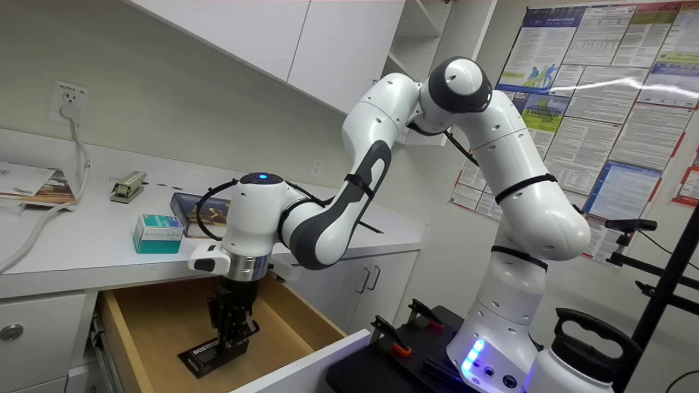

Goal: Open the drawer,take out the brown card,put it back and put it on the counter and close it

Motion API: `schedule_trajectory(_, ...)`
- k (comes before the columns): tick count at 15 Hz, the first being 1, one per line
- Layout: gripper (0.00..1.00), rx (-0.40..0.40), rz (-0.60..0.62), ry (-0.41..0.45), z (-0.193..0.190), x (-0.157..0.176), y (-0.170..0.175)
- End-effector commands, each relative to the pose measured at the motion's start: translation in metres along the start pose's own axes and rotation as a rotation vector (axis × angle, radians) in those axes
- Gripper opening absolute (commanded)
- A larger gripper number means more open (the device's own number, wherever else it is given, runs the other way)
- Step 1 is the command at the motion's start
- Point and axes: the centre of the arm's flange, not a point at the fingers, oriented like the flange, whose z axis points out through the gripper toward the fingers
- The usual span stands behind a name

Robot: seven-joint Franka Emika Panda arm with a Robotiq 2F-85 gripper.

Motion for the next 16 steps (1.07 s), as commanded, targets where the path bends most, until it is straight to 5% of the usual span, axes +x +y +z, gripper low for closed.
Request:
schedule_trajectory(1,0.0,-0.023,-0.007,-0.028,-0.011,0.003,-0.002)
schedule_trajectory(3,0.0,-0.032,-0.01,-0.032,-0.017,0.005,-0.003)
schedule_trajectory(4,0.26,-0.041,-0.011,-0.039,-0.021,0.007,-0.004)
schedule_trajectory(7,0.4,-0.059,-0.019,-0.039,-0.029,0.01,-0.001)
schedule_trajectory(14,0.95,-0.006,-0.019,-0.026,-0.021,0.0,0.023)
schedule_trajectory(16,1.0,0.018,-0.026,-0.012,-0.014,-0.004,0.027)
